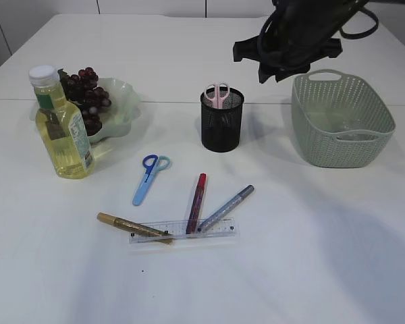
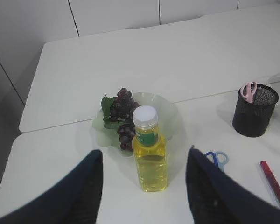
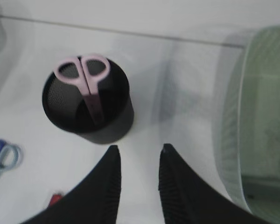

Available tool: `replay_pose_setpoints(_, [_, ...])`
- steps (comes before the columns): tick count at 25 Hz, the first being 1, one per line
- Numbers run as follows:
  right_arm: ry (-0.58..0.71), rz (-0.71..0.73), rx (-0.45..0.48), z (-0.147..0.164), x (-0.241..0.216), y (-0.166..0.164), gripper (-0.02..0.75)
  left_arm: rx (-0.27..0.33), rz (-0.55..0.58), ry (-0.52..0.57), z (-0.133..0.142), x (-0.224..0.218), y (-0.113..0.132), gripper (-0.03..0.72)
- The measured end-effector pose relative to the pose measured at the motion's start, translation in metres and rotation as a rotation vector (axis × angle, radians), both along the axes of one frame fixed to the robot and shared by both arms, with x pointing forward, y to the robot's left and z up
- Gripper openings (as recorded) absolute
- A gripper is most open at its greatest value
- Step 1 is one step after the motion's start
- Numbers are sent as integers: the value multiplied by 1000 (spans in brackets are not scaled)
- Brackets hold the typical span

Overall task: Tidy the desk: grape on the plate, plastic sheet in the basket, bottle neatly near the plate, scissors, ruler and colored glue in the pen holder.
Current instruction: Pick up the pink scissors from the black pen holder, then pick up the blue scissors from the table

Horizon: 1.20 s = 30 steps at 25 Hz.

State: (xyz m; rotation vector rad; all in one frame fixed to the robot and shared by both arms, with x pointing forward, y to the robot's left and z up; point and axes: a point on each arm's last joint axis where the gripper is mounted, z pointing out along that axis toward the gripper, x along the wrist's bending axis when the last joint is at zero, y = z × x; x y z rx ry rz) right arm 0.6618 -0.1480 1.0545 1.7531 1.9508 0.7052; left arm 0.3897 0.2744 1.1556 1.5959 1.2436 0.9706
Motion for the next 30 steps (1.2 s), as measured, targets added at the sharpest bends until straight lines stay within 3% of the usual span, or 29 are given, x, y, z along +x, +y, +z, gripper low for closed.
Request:
replay_pose_setpoints(7, [270, 16, -11, 34, -23, -1, 241, -15, -3, 21, -2, -1, -1, 415])
replay_pose_setpoints(17, [265, 91, 144, 71, -36, 10, 243, -29, -15, 86, -7, -3, -2, 415])
replay_pose_setpoints(21, [240, 97, 157, 83, -43, 8, 271, 24, -43, 137, -12, -5, -3, 415])
replay_pose_setpoints(30, [195, 97, 152, 106, -65, -2, 281, 31, -111, 179, 5, -5, -9, 415])
